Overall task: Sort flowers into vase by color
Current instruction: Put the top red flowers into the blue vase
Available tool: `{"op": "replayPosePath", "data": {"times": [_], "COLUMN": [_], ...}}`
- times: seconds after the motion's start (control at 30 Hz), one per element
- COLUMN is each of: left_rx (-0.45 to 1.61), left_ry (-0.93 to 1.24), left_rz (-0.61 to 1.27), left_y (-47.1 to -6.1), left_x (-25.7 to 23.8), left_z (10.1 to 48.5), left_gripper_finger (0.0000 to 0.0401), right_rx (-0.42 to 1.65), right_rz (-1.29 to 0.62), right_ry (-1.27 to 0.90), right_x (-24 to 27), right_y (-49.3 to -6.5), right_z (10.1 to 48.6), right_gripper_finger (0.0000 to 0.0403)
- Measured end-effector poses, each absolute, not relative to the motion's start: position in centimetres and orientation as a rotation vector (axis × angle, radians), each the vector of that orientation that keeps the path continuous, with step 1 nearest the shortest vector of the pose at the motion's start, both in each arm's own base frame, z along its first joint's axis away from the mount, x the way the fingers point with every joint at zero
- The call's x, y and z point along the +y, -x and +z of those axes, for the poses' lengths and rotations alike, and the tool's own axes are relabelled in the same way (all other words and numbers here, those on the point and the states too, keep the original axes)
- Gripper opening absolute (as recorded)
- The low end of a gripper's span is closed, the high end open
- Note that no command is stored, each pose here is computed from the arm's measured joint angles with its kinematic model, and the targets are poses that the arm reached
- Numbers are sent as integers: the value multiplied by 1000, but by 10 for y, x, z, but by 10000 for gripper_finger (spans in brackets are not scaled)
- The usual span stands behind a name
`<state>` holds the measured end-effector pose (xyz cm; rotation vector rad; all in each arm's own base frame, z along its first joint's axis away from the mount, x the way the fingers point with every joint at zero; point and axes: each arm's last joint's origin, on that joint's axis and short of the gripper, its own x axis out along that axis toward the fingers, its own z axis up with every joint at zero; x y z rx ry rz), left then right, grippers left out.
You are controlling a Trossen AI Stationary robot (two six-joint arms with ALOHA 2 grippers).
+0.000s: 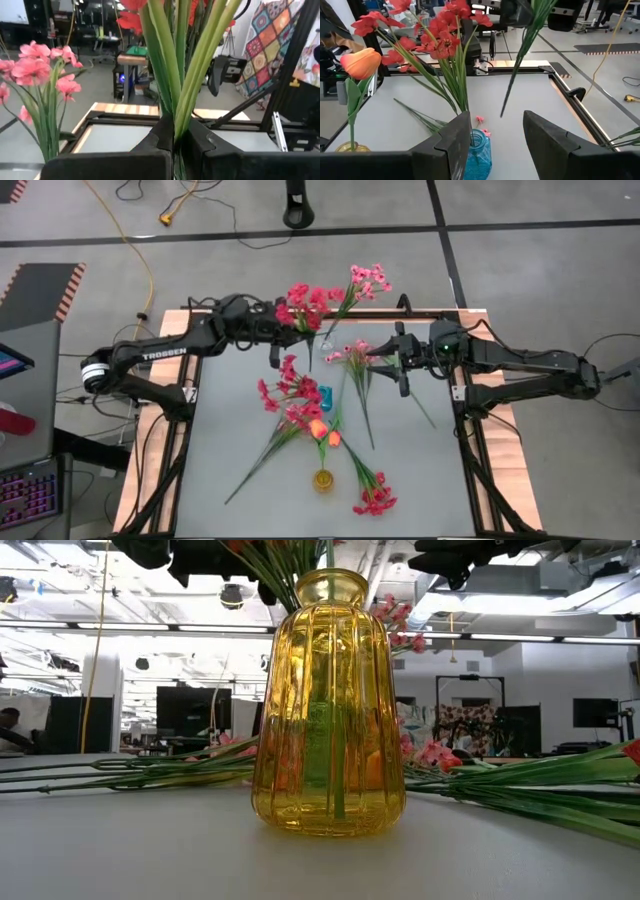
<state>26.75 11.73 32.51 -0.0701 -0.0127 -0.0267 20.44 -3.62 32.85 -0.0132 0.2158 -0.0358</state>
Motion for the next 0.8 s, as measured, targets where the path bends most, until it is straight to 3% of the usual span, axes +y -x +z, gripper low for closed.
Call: {"op": "replayPosePath", "data": {"times": [0.5, 0.8], "left_rx": [-61, -5], "left_ry": [57, 78], "left_rz": [-57, -81], "left_y": [-282, -304], "left_x": [104, 109], "left_z": [311, 281], "left_gripper_finger": [0, 0], "right_rx": [218, 218], "right_rz": [-36, -29], "right_ry": [13, 14], "right_x": [-36, -35], "right_y": [-204, -205], "right_z": [328, 328], "right_gripper_finger": [210, 210]}}
